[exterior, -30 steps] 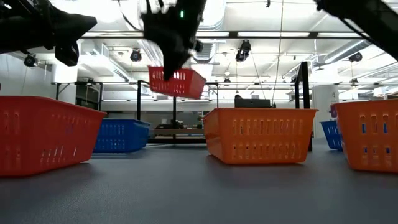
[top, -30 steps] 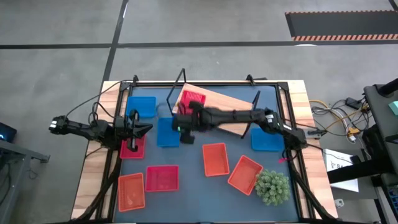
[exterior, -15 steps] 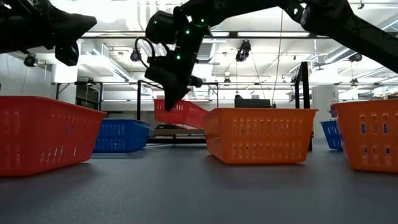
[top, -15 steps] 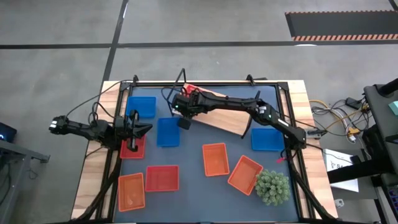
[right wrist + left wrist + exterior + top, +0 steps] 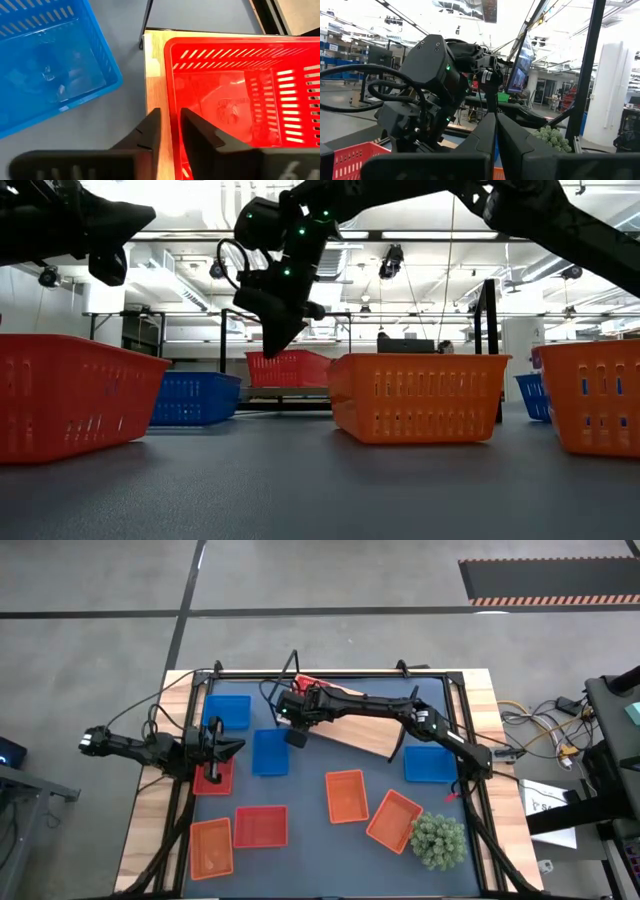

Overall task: Stack baskets on shelf by color
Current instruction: Put the top right red bin on the shelf

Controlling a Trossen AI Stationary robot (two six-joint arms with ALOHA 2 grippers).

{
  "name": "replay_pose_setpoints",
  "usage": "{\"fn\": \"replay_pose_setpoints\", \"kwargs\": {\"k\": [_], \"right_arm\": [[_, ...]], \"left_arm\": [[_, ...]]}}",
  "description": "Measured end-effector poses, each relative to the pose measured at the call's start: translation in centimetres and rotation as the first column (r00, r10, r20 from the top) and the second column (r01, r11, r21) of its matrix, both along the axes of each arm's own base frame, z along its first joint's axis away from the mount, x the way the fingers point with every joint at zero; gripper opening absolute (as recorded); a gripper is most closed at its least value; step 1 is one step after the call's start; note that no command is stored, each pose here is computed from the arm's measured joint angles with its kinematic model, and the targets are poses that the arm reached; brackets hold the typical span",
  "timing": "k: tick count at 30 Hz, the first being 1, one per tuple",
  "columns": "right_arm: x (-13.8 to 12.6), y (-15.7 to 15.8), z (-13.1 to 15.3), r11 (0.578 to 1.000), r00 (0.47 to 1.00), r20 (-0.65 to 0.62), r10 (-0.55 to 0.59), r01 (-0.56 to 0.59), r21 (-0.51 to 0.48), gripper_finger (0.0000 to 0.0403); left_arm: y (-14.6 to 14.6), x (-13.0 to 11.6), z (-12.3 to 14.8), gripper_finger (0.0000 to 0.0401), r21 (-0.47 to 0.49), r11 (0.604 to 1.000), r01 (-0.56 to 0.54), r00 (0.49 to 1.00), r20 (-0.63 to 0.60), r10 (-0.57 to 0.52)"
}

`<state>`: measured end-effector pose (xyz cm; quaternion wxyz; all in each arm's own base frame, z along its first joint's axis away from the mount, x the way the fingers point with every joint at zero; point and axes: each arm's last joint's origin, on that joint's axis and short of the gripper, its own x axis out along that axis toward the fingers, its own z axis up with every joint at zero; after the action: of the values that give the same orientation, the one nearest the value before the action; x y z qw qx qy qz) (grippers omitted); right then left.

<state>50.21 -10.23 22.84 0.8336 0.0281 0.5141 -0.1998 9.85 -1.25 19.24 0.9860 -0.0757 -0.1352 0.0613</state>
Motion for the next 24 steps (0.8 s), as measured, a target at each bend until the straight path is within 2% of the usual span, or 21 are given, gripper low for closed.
{"fn": "replay_pose_setpoints", "kwargs": {"k": [3, 6, 12, 17, 24], "right_arm": [[-0.2, 0.0, 0.6, 1.000, 1.000, 0.002, -0.001, 0.001, 0.001, 0.0097], [-1.0, 0.4, 2.3, 1.000, 1.000, -0.003, 0.003, -0.003, 0.002, 0.0117], [-3.6, 1.3, 6.0, 1.000, 0.999, -0.051, 0.010, -0.010, 0.010, 0.0131], [-5.2, 0.4, 5.8, 0.999, 0.984, -0.178, -0.005, 0.011, 0.032, 0.0109], [-5.7, -0.9, 3.5, 0.998, 0.963, -0.268, -0.033, 0.047, 0.043, 0.0035]], "left_arm": [[0.0, 0.0, 0.0, 0.0000, -0.001, 1.000, 0.000, 1.000, 0.002, 0.000], [0.0, 0.0, 0.0, 0.0000, -0.002, 1.000, 0.000, 1.000, 0.004, 0.000], [0.0, 0.0, 0.0, 0.0000, -0.001, 1.000, 0.001, 1.000, 0.003, -0.001], [0.0, 0.0, 0.1, 0.0000, 0.000, 1.000, -0.001, 1.000, 0.007, 0.001], [0.0, 0.0, 0.1, 0.0000, -0.002, 1.000, 0.000, 1.000, 0.009, 0.000]]}}
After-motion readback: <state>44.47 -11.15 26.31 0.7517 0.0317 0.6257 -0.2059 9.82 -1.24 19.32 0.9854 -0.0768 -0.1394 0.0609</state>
